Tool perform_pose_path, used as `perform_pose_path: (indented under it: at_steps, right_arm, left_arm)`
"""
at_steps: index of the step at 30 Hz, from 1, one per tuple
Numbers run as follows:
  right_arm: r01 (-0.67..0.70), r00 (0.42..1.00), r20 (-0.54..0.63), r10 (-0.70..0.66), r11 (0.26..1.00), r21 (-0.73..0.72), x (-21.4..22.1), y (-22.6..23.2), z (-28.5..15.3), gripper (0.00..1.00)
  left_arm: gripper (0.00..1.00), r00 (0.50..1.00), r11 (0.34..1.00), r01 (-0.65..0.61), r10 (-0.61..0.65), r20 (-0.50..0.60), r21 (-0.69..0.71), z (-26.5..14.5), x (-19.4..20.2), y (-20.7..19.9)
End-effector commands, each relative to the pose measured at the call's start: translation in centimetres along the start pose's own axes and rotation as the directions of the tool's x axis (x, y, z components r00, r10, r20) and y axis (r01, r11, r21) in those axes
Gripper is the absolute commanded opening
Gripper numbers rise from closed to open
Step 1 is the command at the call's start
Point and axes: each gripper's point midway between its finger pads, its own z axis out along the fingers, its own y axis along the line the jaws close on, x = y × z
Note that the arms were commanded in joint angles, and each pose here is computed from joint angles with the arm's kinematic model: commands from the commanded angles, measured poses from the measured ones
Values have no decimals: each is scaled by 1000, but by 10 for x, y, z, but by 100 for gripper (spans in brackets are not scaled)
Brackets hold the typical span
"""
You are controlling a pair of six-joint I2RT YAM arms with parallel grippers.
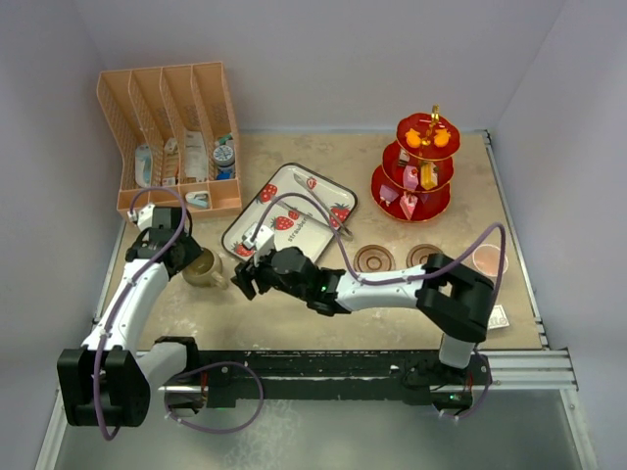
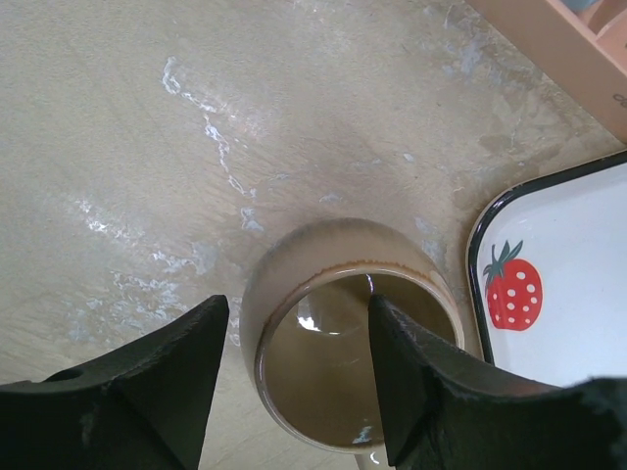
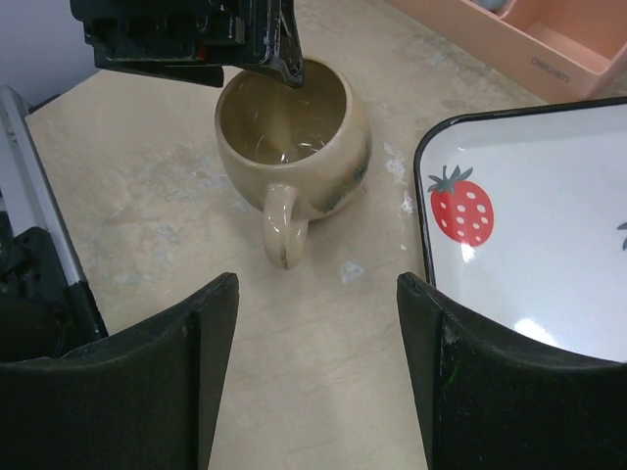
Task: Serve the afternoon tea
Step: Pick up the cup at the center of the board.
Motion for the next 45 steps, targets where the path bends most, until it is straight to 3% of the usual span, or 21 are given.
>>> perform_pose_path:
  at_steps: [1,19,25,31,35,40,45]
  right_arm:
    - [42,997,66,-40,999,-33,-25,13,20,68]
    - [146,989,-9,-148,986,-84,13,28,96,62]
    - [200,978,-43,-202,978,-54,23,22,112,46]
    - [230,973,-40,-229,973,15,14,8,100,18]
    - [215,977,-29,-213,975,52,0,2,85,0]
    - [155,988,-17,-154,985,78,-7,-5,53,0]
    - [60,996,62,-66,993,99,-24,-13,4,0]
  left_arm:
    - [56,1000,999,27,-27,7,25,3,-3,-7]
    - [50,1000,999,28,-28,8,39,-1,-4,-8]
    - [50,1000,998,28,-28,2,55,-2,-3,-10]
    - [52,999,998,29,-31,25,59,-7,-9,-10]
    - [59,996,994,44,-51,68,105,-19,-21,-16]
    - [69,987,990,29,-50,152,138,-42,-41,-13]
    - [72,972,991,26,-55,230,128,-57,-58,-5]
